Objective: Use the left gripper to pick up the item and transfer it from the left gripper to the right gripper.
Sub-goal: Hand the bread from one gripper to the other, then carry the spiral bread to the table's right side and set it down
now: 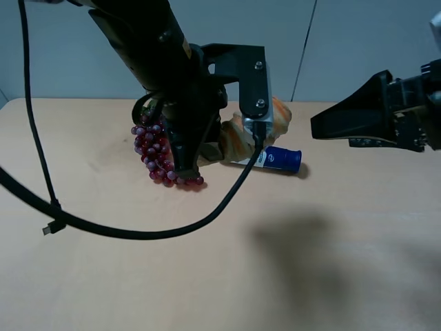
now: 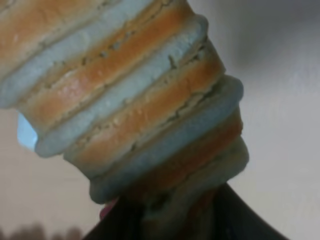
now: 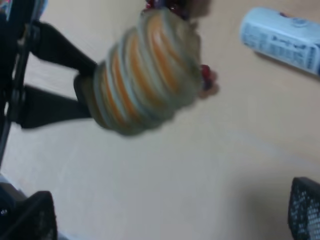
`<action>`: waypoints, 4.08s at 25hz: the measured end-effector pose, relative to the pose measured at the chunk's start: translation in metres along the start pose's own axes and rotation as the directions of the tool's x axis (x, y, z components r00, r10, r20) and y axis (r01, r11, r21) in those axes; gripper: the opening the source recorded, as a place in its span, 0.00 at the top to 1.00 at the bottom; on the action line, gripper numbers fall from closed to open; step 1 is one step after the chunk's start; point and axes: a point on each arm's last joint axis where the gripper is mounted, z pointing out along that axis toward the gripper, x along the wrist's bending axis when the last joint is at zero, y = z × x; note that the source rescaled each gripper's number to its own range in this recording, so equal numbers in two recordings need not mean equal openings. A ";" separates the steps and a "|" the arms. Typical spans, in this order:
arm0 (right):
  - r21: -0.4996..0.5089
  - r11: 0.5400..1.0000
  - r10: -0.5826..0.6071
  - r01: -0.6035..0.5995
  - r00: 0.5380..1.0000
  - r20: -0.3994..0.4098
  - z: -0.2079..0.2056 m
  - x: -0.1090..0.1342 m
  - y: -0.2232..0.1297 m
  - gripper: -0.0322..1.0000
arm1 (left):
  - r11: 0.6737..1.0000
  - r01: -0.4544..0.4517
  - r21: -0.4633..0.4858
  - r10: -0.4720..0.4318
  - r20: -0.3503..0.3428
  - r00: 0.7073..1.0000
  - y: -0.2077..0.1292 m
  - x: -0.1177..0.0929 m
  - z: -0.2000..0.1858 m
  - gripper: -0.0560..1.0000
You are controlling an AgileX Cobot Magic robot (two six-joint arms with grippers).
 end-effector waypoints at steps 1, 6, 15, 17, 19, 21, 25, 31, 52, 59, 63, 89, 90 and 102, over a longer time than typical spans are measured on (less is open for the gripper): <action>-0.007 1.000 0.000 0.000 1.000 -0.005 0.003 -0.002 0.002 0.00 | 1.000 -0.004 -0.005 0.004 0.000 1.000 0.001 -0.001 0.000 0.92; -0.028 1.000 0.001 -0.003 0.999 -0.045 0.016 -0.009 0.012 0.00 | 0.998 -0.014 -0.056 0.015 0.013 1.000 0.009 -0.005 0.000 0.92; -0.032 0.999 0.022 -0.026 0.993 -0.113 0.038 -0.022 0.019 0.00 | 0.990 -0.032 -0.140 0.036 0.029 0.999 0.017 -0.008 0.000 0.93; -0.025 0.999 0.030 -0.034 0.992 -0.126 0.043 -0.025 0.019 0.00 | 0.987 -0.036 -0.157 0.040 0.025 0.999 0.019 -0.007 -0.001 0.93; -0.021 0.999 0.036 -0.039 0.991 -0.131 0.047 -0.029 0.019 0.00 | 0.985 -0.046 -0.164 0.050 0.024 0.998 0.019 -0.008 -0.001 0.93; -0.014 0.999 0.041 -0.043 0.989 -0.139 0.051 -0.031 0.019 0.00 | 0.985 -0.048 -0.166 0.053 0.024 0.998 0.019 -0.008 -0.001 0.94; -0.001 1.000 0.020 -0.020 0.986 -0.164 0.054 -0.031 0.018 0.25 | 0.984 -0.048 -0.170 0.053 0.024 0.998 0.020 -0.008 -0.001 0.94; -0.006 1.000 0.007 -0.008 0.983 -0.184 0.053 -0.029 0.018 0.92 | 0.985 -0.049 -0.168 0.054 0.025 0.998 0.019 -0.008 -0.001 0.95; -0.001 1.000 -0.003 0.003 0.984 -0.176 0.054 -0.030 0.018 0.93 | 0.962 0.176 -0.211 -0.186 -0.030 0.982 0.020 -0.004 -0.055 0.00; 0.000 1.000 -0.004 0.004 0.985 -0.173 0.054 -0.030 0.017 0.95 | 0.921 0.356 -0.156 -0.370 -0.077 0.926 -0.002 -0.009 -0.118 0.00; 0.002 1.000 -0.007 0.007 0.985 -0.172 0.054 -0.030 0.017 0.95 | 0.883 0.460 -0.098 -0.469 -0.127 0.874 -0.026 -0.012 -0.148 0.00; -0.006 1.000 -0.006 0.005 0.988 -0.155 0.054 -0.032 0.018 0.95 | 0.708 0.640 -0.299 -0.704 -0.224 0.674 -0.203 -0.199 -0.194 0.01; -0.005 1.000 -0.001 0.001 0.988 -0.155 0.054 -0.032 0.018 0.95 | 0.696 0.632 -0.340 -0.711 -0.209 0.671 -0.205 -0.206 -0.196 0.01; -0.002 1.000 0.026 -0.027 0.988 -0.152 0.054 -0.032 0.018 0.95 | 0.632 0.599 -0.493 -0.738 -0.145 0.659 -0.213 -0.228 -0.202 0.03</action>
